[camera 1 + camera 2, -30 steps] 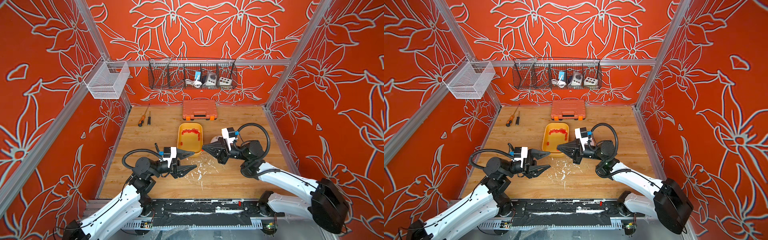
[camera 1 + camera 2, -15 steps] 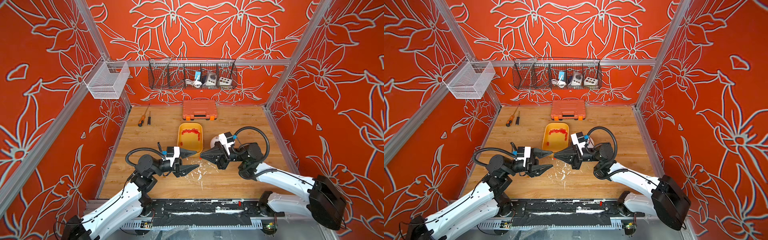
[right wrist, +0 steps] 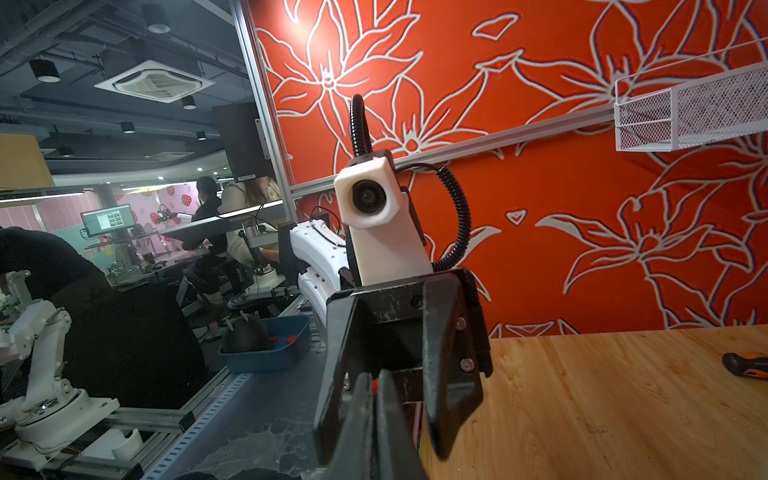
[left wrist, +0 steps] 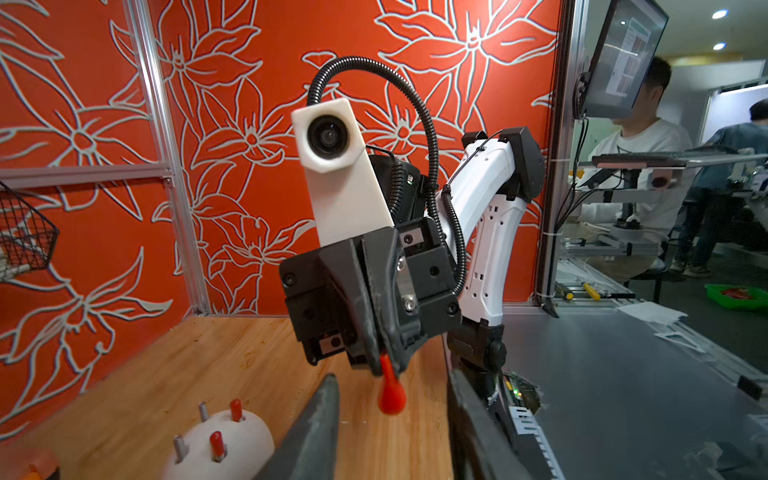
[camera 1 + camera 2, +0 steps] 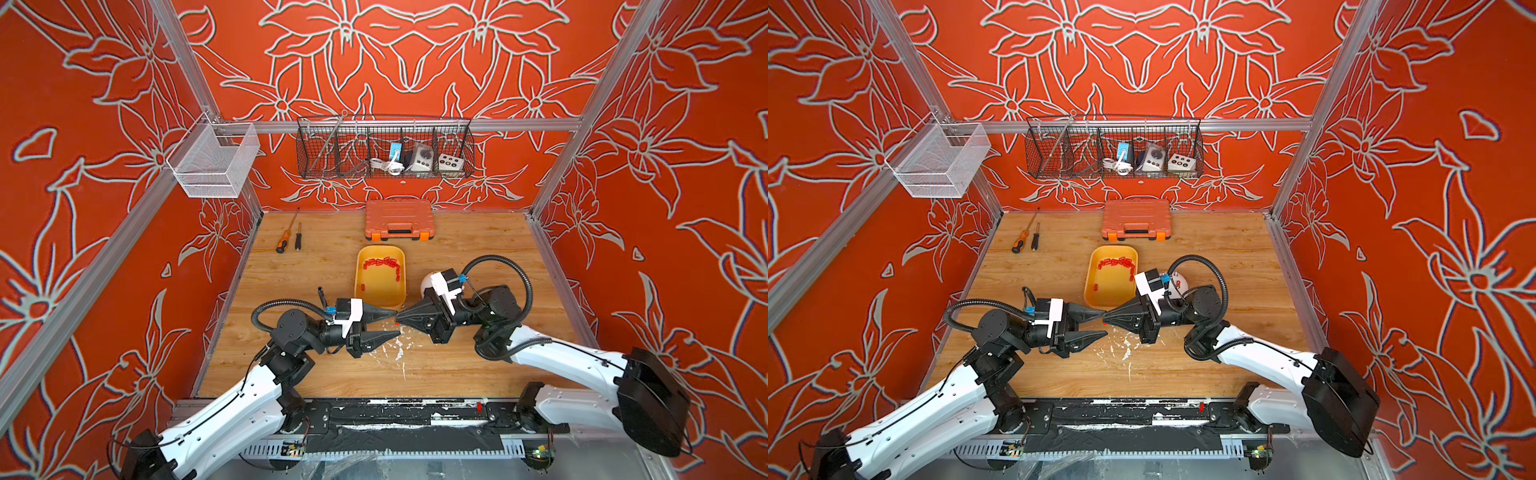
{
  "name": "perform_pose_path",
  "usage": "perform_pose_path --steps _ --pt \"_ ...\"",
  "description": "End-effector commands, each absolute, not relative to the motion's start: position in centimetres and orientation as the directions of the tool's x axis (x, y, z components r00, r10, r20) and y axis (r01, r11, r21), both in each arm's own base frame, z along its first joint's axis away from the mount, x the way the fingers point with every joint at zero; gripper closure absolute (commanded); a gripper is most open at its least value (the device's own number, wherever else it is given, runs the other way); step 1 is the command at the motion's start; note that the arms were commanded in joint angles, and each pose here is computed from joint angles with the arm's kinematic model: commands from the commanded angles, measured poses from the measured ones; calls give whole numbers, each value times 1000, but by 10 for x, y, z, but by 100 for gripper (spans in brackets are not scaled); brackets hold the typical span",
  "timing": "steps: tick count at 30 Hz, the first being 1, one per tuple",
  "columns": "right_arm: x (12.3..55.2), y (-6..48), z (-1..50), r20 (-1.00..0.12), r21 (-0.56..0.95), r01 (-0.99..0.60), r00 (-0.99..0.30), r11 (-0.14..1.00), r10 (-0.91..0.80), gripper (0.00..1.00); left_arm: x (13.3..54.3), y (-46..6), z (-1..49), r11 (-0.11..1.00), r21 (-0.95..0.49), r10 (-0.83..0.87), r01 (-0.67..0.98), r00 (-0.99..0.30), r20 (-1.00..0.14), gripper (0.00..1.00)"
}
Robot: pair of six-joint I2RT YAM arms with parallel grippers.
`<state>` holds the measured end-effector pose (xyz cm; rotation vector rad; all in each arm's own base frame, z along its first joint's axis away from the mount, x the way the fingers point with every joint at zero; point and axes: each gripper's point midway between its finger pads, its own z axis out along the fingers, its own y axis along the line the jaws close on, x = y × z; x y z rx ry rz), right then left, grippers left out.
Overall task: Cover the protruding screws with screw protection sleeves
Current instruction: Pick up the screw protection sleeve from the center of the board.
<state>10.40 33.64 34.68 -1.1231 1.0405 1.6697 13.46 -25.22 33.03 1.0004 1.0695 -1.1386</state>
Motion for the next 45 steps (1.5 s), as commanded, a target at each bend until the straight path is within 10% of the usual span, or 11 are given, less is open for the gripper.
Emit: perform_pose_path --steps 1,13,22,25,30,36,45 --pt "100 336 361 -955 120 -945 -194 -304 226 100 130 -251 340 141 113 -200 983 141 -970 75" --pt "100 333 365 -953 113 -951 -186 -289 240 100 132 -252 335 152 113 -185 982 141 -972 100" --pt "100 332 367 -954 116 -952 -186 -283 235 100 132 -252 334 154 123 -177 980 150 -973 100" --pt "95 329 370 -956 95 -951 -169 -293 241 69 132 -253 332 152 119 -174 981 145 -974 100" --pt "91 320 375 -969 64 -968 -119 -244 217 48 130 -252 329 147 117 -161 982 140 -977 100" --pt "96 303 348 -999 6 -997 -2 -73 -45 40 125 -254 316 135 119 -118 984 135 -984 100" --pt "96 269 283 -858 39 -999 -49 31 -512 55 114 -272 270 87 129 54 988 124 -991 100"
